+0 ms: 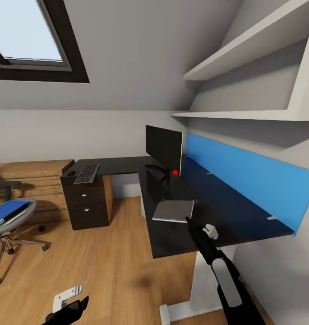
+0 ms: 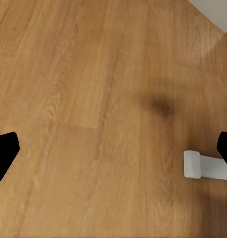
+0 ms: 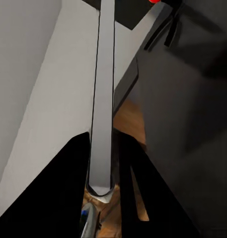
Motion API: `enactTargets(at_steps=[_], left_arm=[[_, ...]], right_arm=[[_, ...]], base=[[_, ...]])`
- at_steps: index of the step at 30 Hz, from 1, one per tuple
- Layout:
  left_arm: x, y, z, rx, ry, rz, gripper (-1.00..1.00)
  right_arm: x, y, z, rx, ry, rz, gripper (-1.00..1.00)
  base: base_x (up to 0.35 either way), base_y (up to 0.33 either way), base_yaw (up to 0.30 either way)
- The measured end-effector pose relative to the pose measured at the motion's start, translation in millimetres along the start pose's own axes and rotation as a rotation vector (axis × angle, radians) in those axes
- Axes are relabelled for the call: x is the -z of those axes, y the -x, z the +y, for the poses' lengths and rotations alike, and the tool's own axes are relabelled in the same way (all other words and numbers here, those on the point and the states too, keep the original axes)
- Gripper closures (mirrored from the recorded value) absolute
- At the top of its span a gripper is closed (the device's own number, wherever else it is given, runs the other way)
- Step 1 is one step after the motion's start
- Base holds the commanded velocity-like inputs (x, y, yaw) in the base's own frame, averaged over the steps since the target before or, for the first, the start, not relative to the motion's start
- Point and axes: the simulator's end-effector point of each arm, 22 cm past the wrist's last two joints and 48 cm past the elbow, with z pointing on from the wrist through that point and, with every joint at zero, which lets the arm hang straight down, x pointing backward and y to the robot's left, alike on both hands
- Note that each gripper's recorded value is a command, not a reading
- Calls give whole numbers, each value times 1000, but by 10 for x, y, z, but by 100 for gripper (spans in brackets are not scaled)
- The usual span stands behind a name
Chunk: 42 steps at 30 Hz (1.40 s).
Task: In the bedroom, organize the workspace by keeping the computer under the desk, ensuring the monitor is on the desk, placing the keyboard on the desk next to the monitor, placing the mouse on the desk next to the keyboard, moving the folder from the swivel chair onto the desk next to the mouse, stacking the notebook on top of the folder with the pen on top of the notebook, and positioning the swivel chair next to the desk.
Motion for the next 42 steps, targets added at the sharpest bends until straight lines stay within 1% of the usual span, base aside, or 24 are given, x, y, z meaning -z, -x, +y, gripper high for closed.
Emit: enactTargets(at_steps=[4,7,11,13,16,19,23,35,42], left_arm=[[-9,-28,17,0,3,3,-100],[-12,-39,28,-6,7,5,-100],[-14,-46,36,-21,12,5,-100],[-15,-47,41,-30,16,5,-100],[-15,-48,44,-34,17,5,-100],[-16,-58,40,-35,17,6,-100],[-25,-104,50,-35,19,16,-100],[-34,-155,50,-33,21,26,-100],[-44,-215,42,-34,21,39,-100]], right_arm=[[-25,-163,-2,21,-47,35,100],[-41,-220,66,39,-66,51,100],[-3,-313,181,61,-67,69,100],[73,-367,242,65,-58,74,100],[129,-377,318,55,-43,73,100],[161,-439,371,5,-29,96,100],[169,-463,389,-19,-23,105,100],[171,-470,394,-27,-22,108,100],[171,-469,394,-27,-22,108,100]], base=[[0,0,0],[0,0,0],[0,0,0],[0,0,0],[0,0,23],[0,0,173],[0,0,249],[0,2,274],[0,201,223]])
